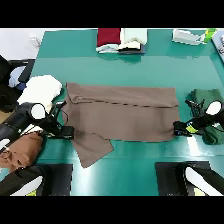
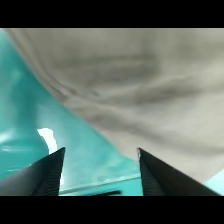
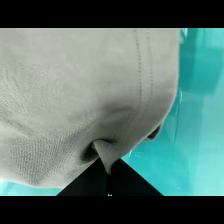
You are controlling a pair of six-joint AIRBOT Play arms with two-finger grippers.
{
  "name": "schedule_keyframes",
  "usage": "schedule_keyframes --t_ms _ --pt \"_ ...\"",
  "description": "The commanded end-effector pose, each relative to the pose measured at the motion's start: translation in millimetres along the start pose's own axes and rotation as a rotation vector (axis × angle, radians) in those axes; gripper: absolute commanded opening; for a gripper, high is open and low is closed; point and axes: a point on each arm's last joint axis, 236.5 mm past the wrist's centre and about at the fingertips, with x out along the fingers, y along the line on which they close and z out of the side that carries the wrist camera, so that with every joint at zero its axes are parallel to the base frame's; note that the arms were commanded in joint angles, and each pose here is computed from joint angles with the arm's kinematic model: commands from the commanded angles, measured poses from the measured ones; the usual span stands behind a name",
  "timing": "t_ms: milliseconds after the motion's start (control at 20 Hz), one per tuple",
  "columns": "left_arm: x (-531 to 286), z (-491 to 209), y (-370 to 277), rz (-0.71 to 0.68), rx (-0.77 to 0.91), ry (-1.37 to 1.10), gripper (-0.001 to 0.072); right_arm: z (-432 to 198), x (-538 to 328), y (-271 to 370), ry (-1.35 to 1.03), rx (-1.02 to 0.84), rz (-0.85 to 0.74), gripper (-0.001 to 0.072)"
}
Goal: Fold the shirts.
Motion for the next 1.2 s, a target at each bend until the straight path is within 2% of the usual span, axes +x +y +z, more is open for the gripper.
schedule_keyframes --t_ms 0,200,250,350,600,650,850,1000,1150 --pt "21 -8 -12 -0.084 -0.068 0.005 0.0554 2 -2 2 -0.008 -0.007 0.001 0.0015" --pt "22 3 -13 -0.091 -0.069 -0.040 0.0552 2 -2 2 -0.009 -0.006 0.001 0.0015" --pt "21 5 -13 -0.092 -0.069 -0.047 0.0520 2 -2 2 -0.008 -0.006 0.001 0.0015" --pt "21 4 -13 -0.091 -0.068 -0.046 0.0364 2 -2 2 -0.008 -0.006 0.001 0.0015" --pt "22 0 -8 -0.068 -0.032 -0.028 0.0336 1 -2 2 0.000 -0.006 0.001 0.0015" --pt "22 -1 -5 -0.056 -0.018 -0.027 0.0023 0 -2 2 0.000 -0.006 0.001 0.0015" --pt "17 1 -6 -0.052 0.032 -0.033 0.0024 -4 -4 3 0.016 -0.008 0.001 0.0014" --pt "-19 1 -11 -0.051 0.072 -0.124 0.0022 -14 -20 0 -0.013 -0.027 -0.018 0.0014" --pt "-48 -32 -12 -0.059 0.113 -0.139 0.0023 -33 -41 -7 -0.047 -0.047 -0.057 0.0013"
